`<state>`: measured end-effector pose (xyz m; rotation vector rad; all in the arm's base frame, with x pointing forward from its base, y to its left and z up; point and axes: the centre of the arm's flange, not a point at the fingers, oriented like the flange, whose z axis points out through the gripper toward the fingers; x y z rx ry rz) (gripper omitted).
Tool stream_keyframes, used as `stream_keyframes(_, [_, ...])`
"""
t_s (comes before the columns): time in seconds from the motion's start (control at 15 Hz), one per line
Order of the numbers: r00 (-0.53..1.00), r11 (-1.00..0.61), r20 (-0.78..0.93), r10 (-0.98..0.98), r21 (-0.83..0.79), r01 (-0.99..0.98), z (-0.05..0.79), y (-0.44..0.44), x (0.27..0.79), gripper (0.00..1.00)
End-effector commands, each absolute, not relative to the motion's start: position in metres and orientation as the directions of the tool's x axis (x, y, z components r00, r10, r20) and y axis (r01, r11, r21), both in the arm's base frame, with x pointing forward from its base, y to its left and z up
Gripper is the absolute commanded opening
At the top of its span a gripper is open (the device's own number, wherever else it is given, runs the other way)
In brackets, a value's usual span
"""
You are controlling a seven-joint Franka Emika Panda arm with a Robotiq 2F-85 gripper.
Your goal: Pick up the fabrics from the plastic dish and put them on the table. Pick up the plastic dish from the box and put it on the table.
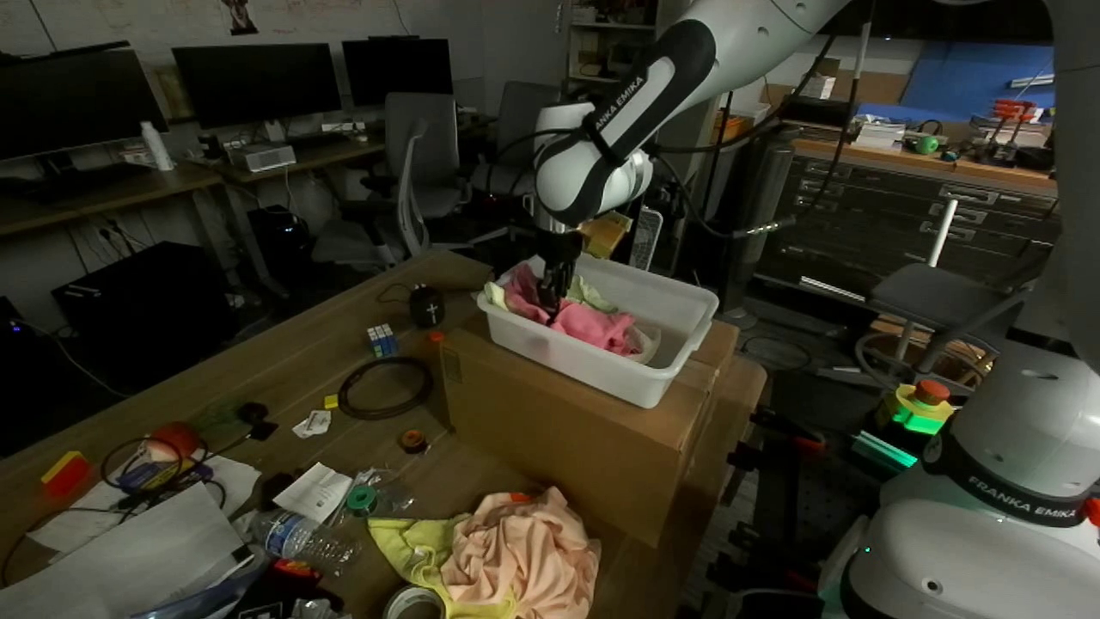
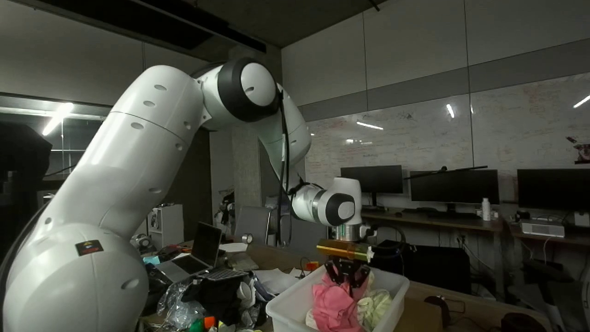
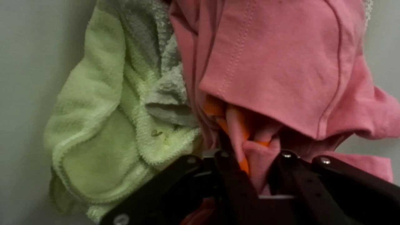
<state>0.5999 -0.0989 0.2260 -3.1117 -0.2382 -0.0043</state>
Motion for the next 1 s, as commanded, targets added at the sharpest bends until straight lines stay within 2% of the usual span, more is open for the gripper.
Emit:
stream_keyframes(0.0, [0.992, -0.992, 0.026, 0.121, -0.028, 0.122, 0.250, -0.099, 0.593, 0.07])
stream_keyframes(0.33, [0.989, -0.995, 0.116, 0.091, -0.025, 0.095, 0.297, -0.106, 0.584, 0.07])
stream_keyframes(0.93, [0.902, -0.999, 0.430, 0.044, -0.007, 0.052, 0.459, -0.089, 0.545, 0.06])
